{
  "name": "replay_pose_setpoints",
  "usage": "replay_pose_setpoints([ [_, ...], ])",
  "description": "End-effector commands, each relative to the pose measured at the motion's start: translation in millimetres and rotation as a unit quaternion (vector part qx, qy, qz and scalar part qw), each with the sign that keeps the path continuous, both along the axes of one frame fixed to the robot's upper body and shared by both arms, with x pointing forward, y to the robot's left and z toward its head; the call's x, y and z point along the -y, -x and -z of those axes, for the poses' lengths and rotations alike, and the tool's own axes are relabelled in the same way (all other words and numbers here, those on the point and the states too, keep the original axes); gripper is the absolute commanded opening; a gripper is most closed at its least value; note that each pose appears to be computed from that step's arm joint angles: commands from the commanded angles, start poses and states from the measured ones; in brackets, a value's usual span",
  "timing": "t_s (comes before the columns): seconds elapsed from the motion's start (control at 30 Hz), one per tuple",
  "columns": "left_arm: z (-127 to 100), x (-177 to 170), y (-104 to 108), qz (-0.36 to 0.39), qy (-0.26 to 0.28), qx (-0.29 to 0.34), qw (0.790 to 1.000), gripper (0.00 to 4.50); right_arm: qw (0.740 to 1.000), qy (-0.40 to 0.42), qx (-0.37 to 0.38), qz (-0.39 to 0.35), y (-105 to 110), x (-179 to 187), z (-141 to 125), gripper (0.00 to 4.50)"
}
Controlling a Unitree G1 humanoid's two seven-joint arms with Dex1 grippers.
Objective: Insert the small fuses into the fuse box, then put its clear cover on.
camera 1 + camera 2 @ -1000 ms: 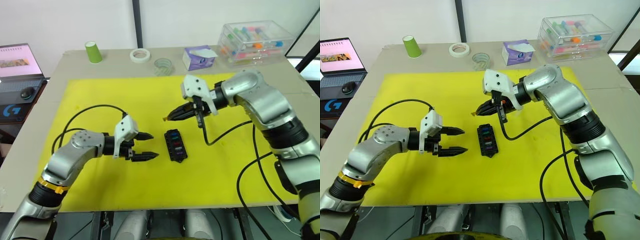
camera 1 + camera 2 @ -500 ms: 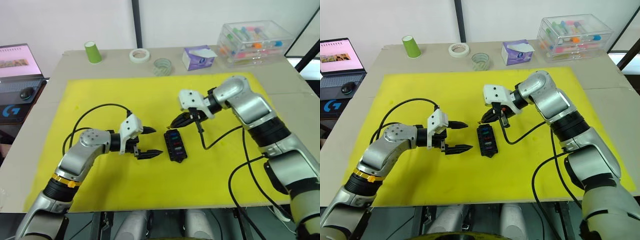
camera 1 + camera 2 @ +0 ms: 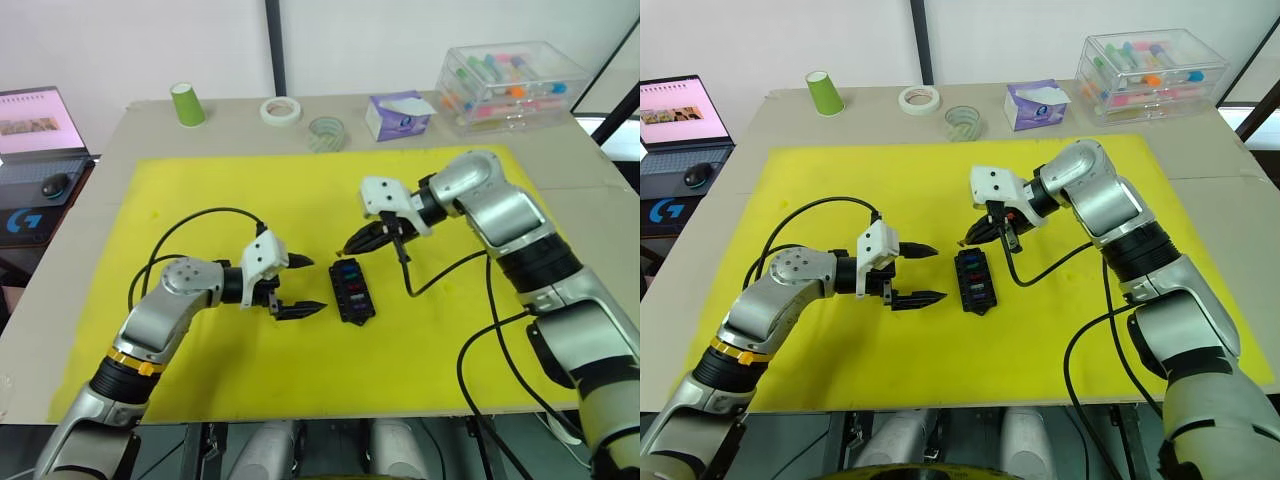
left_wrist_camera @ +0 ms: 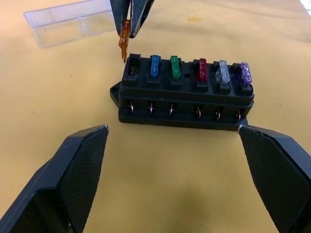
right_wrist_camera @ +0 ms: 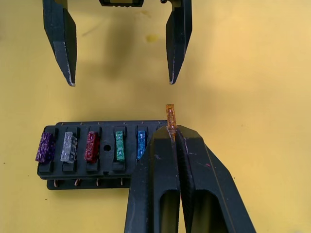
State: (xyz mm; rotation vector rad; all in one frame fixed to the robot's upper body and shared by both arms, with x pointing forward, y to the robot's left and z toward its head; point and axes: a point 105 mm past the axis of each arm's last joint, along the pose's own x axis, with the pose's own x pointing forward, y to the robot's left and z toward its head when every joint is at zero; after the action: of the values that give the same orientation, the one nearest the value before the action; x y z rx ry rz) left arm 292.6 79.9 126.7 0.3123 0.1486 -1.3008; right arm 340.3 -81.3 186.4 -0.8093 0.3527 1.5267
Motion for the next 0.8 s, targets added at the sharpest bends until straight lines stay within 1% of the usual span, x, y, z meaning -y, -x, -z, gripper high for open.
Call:
replay_pose_setpoints([
  [0.03, -7, 4, 3, 0.013, 0.003, 0.020, 1.000, 4.48, 1.000, -0.009, 0.016, -0.004, 2, 0, -10, 0.00],
  [0.5, -8, 4, 3, 0.014, 0.001, 0.020, 1.000, 4.48, 1.000, -0.010, 0.004, 0.009, -1, 3, -3, 0.00],
  [0.8, -8, 4, 4, 0.013, 0.000, 0.022, 1.000, 4.48, 1.000, -0.007, 0.003, 0.018, -8, 8, 4, 0.00],
])
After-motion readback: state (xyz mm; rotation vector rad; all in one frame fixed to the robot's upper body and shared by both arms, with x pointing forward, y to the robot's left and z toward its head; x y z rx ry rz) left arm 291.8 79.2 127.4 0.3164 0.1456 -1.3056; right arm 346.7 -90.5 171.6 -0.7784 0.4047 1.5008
